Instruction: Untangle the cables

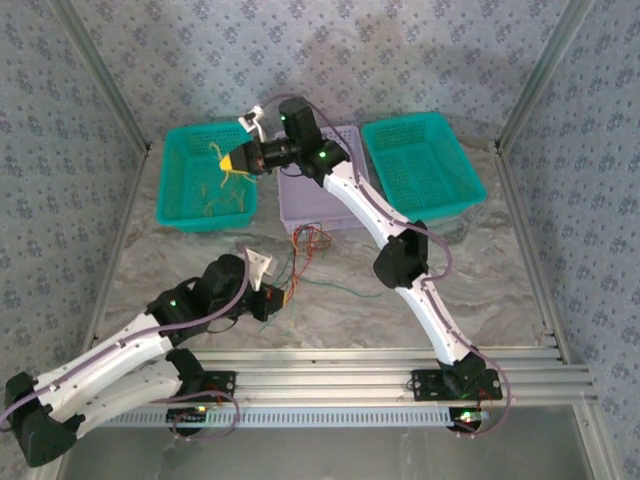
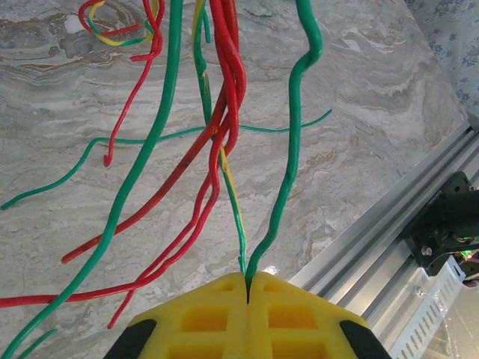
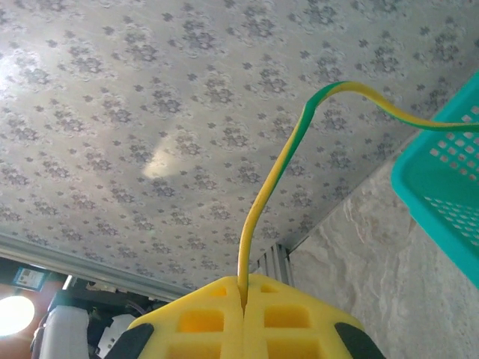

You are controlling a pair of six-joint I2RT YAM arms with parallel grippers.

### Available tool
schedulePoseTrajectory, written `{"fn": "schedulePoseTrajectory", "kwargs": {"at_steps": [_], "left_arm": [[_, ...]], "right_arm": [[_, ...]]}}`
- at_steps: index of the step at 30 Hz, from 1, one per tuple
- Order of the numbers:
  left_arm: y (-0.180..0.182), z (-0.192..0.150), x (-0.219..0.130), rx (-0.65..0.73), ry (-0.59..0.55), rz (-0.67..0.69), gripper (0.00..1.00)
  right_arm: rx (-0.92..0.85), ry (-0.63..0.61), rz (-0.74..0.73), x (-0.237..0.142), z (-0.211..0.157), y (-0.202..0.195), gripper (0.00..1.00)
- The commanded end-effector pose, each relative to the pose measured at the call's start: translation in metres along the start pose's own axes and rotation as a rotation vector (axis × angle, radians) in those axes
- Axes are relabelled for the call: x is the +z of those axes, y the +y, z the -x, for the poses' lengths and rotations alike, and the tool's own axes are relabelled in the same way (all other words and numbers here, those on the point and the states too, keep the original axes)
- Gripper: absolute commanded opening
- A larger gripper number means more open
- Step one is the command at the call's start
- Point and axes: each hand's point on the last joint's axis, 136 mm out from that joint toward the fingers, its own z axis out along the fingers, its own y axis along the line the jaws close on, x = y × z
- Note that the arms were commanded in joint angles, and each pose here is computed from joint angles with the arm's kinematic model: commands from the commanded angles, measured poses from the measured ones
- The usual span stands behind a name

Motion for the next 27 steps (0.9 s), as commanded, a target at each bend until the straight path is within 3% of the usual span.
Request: {"fn": "schedulePoseTrajectory", "kwargs": {"at_steps": [1, 5, 10, 27], "left_arm": [[-0.003, 0.006, -0.005, 0.003, -0.037, -0.003, 0.0], [-0.002, 0.004, -0.004, 0.006, -0.037, -0.004, 0.0], [-0.002, 0.002, -0.003, 0.001, -0.044, -0.01, 0.0], [0.001, -0.003, -0.001, -0.009, -0.07, -0.022, 0.0]], "right_arm": [[0.012, 0.017, 0.029, 0.004, -0.003, -0.015, 0.0], [0.08, 0.055, 0.032, 0.018, -0.019, -0.05, 0.0], [0.105, 0.103, 0.04, 0.035, -0.04, -0.067, 0.0], [0.198, 0.182, 0.035, 0.057, -0.074, -0.085, 0.0]]}}
